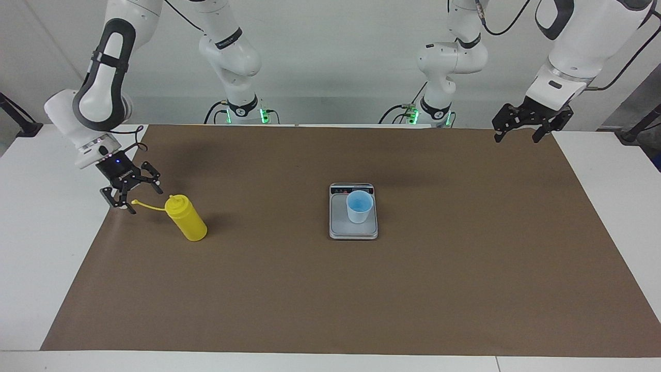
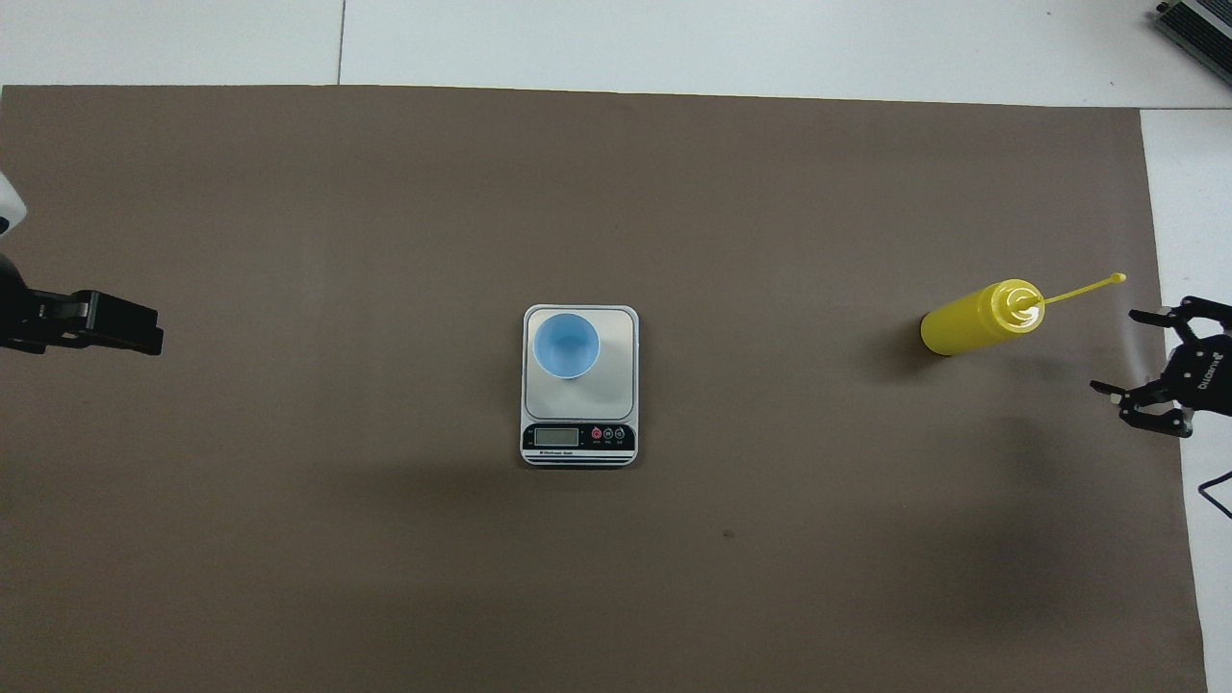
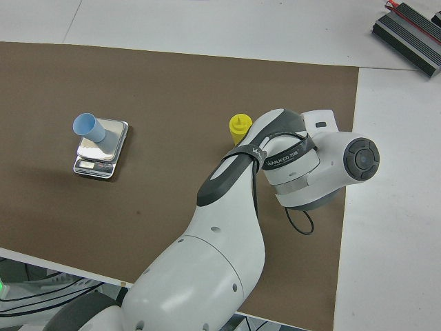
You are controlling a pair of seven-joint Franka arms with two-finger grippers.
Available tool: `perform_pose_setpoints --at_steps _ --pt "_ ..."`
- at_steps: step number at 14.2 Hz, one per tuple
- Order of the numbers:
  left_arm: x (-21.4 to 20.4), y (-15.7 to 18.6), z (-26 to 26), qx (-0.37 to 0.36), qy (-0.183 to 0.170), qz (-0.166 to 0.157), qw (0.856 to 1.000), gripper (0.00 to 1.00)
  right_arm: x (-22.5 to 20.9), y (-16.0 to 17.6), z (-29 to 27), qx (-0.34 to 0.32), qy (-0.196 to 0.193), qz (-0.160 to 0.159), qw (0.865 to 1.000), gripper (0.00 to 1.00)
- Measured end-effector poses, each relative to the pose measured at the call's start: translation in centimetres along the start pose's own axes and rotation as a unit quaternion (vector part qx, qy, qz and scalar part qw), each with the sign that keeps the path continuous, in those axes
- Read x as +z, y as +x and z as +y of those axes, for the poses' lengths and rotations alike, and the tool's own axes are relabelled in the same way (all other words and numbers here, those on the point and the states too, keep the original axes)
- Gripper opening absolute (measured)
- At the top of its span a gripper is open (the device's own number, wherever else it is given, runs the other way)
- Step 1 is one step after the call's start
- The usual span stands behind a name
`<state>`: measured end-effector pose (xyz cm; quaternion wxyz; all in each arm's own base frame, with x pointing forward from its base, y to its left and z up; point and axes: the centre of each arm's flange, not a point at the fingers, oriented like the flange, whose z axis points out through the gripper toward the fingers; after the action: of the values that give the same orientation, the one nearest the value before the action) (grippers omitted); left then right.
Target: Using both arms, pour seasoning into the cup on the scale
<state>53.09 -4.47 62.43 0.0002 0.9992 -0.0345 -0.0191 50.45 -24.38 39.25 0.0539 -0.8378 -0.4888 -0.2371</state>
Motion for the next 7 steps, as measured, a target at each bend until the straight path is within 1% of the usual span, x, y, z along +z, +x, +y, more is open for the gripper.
perform_pose_setpoints --at_steps 2,3,5,7 --pt "0.0 0.0 0.0 0.0 0.0 0.0 1.0 1.0 -1.2 1.6 0.4 0.03 -0.001 -0.034 0.999 1.0" --pt "0.0 0.0 0.0 0.0 0.0 0.0 1.0 1.0 -1.8 2.6 0.6 0.045 -0.005 -0.043 0.998 1.0" --pt "0.0 0.0 0.0 0.0 0.0 0.0 1.0 1.0 -2.7 5.0 1.0 0.08 -0.016 -0.048 0.996 1.0" --pt "0.0 0.0 0.0 0.0 0.0 0.0 1.0 1.0 -3.4 7.0 1.2 0.121 -0.022 -0.073 0.99 1.0"
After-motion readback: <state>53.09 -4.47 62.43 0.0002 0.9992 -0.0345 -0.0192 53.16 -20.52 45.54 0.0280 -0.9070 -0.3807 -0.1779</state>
